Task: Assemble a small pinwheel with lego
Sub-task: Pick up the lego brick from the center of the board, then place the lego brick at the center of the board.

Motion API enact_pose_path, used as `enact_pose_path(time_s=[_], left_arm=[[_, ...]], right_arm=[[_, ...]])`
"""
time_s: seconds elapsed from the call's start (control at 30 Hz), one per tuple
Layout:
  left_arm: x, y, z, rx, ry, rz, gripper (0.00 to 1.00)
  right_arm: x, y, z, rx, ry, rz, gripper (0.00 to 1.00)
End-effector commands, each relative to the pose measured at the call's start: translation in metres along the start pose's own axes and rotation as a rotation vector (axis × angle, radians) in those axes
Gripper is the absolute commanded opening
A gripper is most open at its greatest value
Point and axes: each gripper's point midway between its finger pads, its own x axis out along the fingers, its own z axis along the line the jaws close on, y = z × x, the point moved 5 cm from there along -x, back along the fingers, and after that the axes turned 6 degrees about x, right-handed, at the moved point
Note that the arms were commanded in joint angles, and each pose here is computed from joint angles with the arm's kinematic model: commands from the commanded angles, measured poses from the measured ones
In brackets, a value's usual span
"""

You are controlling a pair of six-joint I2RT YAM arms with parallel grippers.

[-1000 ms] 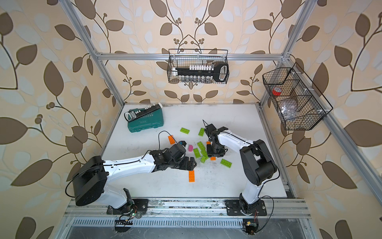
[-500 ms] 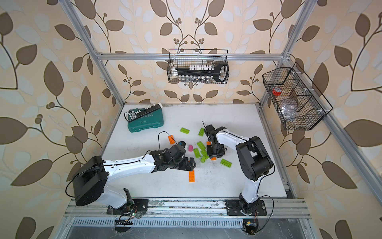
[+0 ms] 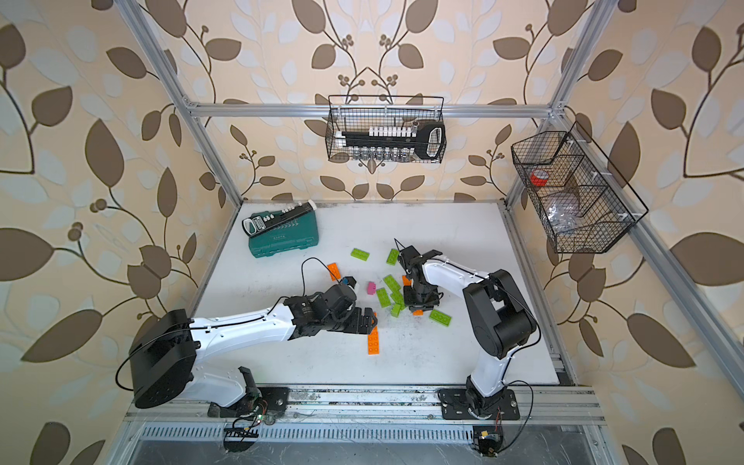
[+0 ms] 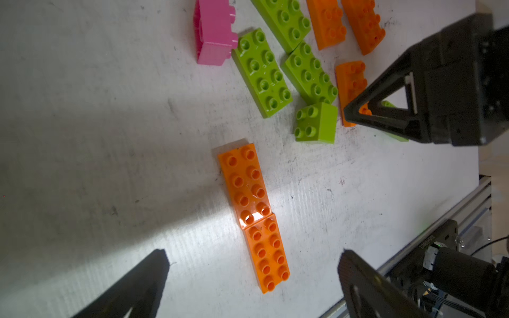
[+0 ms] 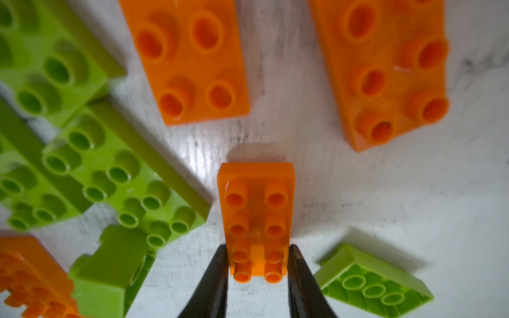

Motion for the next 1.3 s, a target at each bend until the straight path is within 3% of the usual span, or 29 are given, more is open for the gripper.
enact_pose_path(time_s=[0.0, 0.27, 0.43, 0.57, 0.67, 0.97, 1.27], left_arm=[[-0.01, 0.016, 0.002, 0.0, -0.043, -0.004, 0.99], [-0.008, 0.05, 0.001, -0.024, -0.023, 0.021, 0.99], [-0.002, 0.05, -0.002, -0.036, -0.003, 0.027, 0.99], [0.005, 0.051, -0.005, -0.053, 0.017, 0.035, 0.99], [0.007, 0.051, -0.01, -0.068, 0.049, 0.037, 0.99], [0.005, 0.032, -0.008, -0.13, 0.154, -0.011, 0.88], [0.0, 0.016, 0.002, -0.15, 0.189, -0.043, 0.82]], right_arm=[[-0.008, 0.031, 0.0, -0.004, 0.018, 0.018, 0.31], [-0.005, 0.093, 0.009, -0.06, 0.022, 0.036, 0.32], [0.004, 0.101, 0.01, -0.064, 0.02, 0.053, 0.34], [0.001, 0.1, 0.011, -0.072, 0.024, 0.047, 0.48], [-0.014, 0.097, 0.012, -0.079, 0.009, 0.005, 0.52], [-0.026, 0.106, 0.016, -0.058, -0.019, -0.023, 0.25], [-0.013, 0.102, 0.02, -0.061, 0.012, -0.009, 0.19]])
